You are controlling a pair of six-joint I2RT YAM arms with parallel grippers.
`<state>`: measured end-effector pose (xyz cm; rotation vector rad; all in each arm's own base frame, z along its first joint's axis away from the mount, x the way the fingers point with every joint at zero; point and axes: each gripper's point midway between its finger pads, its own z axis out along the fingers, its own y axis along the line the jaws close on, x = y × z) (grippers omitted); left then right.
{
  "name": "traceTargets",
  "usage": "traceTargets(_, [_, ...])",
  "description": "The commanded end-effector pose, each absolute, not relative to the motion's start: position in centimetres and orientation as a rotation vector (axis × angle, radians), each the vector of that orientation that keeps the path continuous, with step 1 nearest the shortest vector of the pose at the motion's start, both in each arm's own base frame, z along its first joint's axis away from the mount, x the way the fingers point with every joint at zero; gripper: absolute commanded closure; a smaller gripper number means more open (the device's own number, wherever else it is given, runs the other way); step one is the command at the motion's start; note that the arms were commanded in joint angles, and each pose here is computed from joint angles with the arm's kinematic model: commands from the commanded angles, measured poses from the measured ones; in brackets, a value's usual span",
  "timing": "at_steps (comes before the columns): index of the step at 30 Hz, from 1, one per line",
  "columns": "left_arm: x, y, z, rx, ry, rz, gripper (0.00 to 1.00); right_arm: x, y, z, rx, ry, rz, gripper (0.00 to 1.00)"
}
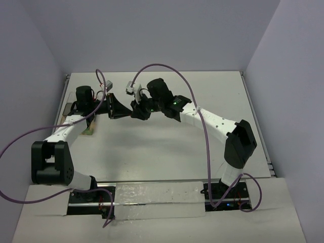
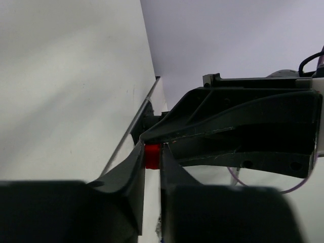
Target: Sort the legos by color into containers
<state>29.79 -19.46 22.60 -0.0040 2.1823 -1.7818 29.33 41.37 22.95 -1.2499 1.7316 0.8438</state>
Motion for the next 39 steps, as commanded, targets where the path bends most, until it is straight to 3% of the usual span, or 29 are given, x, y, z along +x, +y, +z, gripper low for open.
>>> traceTargets(1, [29.2,-19.6,23.8,0.068,2.131,-1.81,0.97,30.3,42.1,26.5,-1.191,1.648,0.82,0.98])
traceTargets(3, [29.3,-19.5,24.0,0.066,2.127,-1.812,1.0,30.6,42.0,26.4,-1.171,1.663,0.811,0.89])
traceTargets(4, [29.5,-19.2,24.1,0.061,2.12,-1.799,1.0,30.7,41.9,26.5,-1.16,1.67,0.804,0.76])
traceTargets(5, [30.0,-18.6,24.1,0.05,2.11,-1.776,1.0,30.9,41.8,26.6,-1.148,1.676,0.796,0.56])
traceTargets(6, [30.7,-17.9,24.2,0.041,2.104,-1.736,1.0,30.9,41.7,26.7,-1.139,1.682,0.796,0.5])
traceTargets(8, [31.9,-16.7,24.2,0.04,2.105,-1.655,1.0,31.0,41.5,26.8,-1.128,1.695,0.797,0.43])
traceTargets(12, [38.2,-10.0,24.2,-0.034,2.145,-1.234,1.0,32.1,40.1,28.0,-1.075,1.719,0.814,0.3])
traceTargets(13, [37.7,-9.4,23.6,-0.028,2.168,-1.215,1.0,32.0,40.1,28.0,-1.07,1.723,0.818,0.27])
traceTargets(18, [44.5,1.2,22.5,-0.103,2.198,-0.484,1.0,33.7,37.1,28.6,-1.0,1.77,0.796,0.14])
traceTargets(22, [47.5,5.8,21.4,-0.114,2.201,-0.197,1.0,34.9,34.6,27.8,-0.94,1.828,0.782,0.01])
traceTargets(35, [53.3,10.6,13.8,-0.236,2.259,0.011,0.96,39.1,27.1,24.6,-0.782,1.965,0.649,0.0])
traceTargets(39, [53.6,11.4,12.1,-0.257,2.298,0.05,0.91,39.5,26.6,23.6,-0.778,1.986,0.626,0.0])
